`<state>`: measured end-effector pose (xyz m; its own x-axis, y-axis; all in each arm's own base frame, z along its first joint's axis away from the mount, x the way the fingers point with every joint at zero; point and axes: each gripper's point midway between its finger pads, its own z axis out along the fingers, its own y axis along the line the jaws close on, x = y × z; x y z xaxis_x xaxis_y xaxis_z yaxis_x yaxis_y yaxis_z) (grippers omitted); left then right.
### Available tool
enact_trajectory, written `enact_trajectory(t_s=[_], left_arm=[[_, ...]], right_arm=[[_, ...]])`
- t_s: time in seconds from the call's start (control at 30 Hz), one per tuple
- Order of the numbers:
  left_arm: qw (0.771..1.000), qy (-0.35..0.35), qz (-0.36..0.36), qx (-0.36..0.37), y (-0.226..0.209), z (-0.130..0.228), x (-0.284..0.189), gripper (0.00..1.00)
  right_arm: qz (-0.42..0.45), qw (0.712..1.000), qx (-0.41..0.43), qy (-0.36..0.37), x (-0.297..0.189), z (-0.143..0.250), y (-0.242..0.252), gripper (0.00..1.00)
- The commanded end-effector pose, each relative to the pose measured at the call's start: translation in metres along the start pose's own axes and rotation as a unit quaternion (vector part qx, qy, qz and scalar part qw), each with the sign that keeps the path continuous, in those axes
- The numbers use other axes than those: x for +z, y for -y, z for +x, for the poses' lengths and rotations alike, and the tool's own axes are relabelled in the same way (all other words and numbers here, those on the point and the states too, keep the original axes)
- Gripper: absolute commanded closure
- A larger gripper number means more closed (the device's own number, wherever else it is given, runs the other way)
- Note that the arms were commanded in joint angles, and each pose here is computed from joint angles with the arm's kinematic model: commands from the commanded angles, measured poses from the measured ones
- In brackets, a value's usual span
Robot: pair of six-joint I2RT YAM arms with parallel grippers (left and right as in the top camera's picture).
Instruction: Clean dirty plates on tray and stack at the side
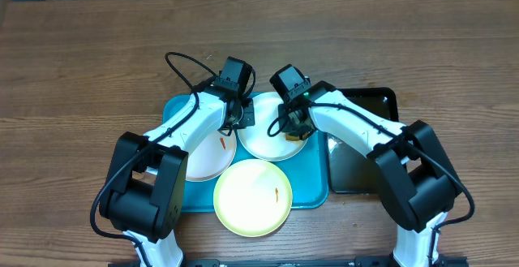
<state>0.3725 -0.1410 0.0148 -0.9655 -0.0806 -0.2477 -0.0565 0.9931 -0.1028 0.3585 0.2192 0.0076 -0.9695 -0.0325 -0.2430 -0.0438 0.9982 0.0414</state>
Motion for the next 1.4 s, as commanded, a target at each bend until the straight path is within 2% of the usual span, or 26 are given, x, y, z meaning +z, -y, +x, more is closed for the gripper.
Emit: enact_trajectory(t_s=[0.0, 0.17, 0.27, 0.37, 0.43, 0.53, 0.67, 0.73, 0.8, 0.9, 1.13, 1.37], left_arm=[[1.000, 0.001, -0.012, -0.006, -0.007, 0.000, 0.003, 0.91], [1.000, 0.001, -0.012, -0.006, -0.007, 0.000, 0.003, 0.91], [1.000, 0.001, -0.012, -0.006, -0.007, 0.000, 0.003, 0.91], [1.000, 0.001, -0.012, -0.006, -0.007, 0.000, 0.003, 0.91], [1.000, 0.001, -0.012, -0.006, -0.007, 0.000, 0.003, 0.91], [1.000, 0.001, -0.012, -0.006, -0.006, 0.000, 0.003, 0.90], [1.000, 0.001, -0.012, -0.006, -0.006, 0.000, 0.003, 0.90], [1.000, 0.001, -0.012, -0.006, -0.006, 0.000, 0.003, 0.89], [1.000, 0.001, -0.012, -0.006, -0.006, 0.000, 0.003, 0.86], [1.000, -0.001, -0.008, -0.006, -0.005, 0.001, 0.003, 0.83], [1.000, -0.006, 0.013, -0.006, 0.002, 0.002, 0.003, 0.75], [1.000, -0.009, 0.016, -0.005, 0.003, 0.003, 0.003, 0.75]], right_arm=[[-0.019, 0.998, 0.036, -0.052, 0.030, 0.021, -0.009, 0.96], [-0.135, 0.985, 0.037, -0.096, 0.022, 0.031, -0.051, 0.96], [-0.260, 0.960, -0.019, -0.105, 0.003, 0.027, -0.088, 0.96], [-0.347, 0.932, -0.036, -0.095, -0.025, 0.009, -0.105, 0.96], [-0.386, 0.919, -0.027, -0.074, -0.053, -0.019, -0.103, 0.96], [-0.388, 0.920, -0.010, -0.055, -0.081, -0.043, -0.086, 0.96], [-0.380, 0.924, -0.031, -0.035, -0.117, -0.046, -0.059, 0.96], [-0.347, 0.937, -0.028, -0.031, -0.126, -0.043, -0.038, 0.96], [-0.256, 0.966, 0.008, -0.032, -0.130, -0.038, 0.012, 0.96], [-0.166, 0.984, 0.048, -0.050, -0.129, -0.026, 0.064, 0.96], [-0.038, 0.989, 0.096, -0.108, -0.109, 0.009, 0.135, 0.96], [0.026, 0.990, 0.091, -0.106, -0.064, 0.032, 0.161, 0.96]])
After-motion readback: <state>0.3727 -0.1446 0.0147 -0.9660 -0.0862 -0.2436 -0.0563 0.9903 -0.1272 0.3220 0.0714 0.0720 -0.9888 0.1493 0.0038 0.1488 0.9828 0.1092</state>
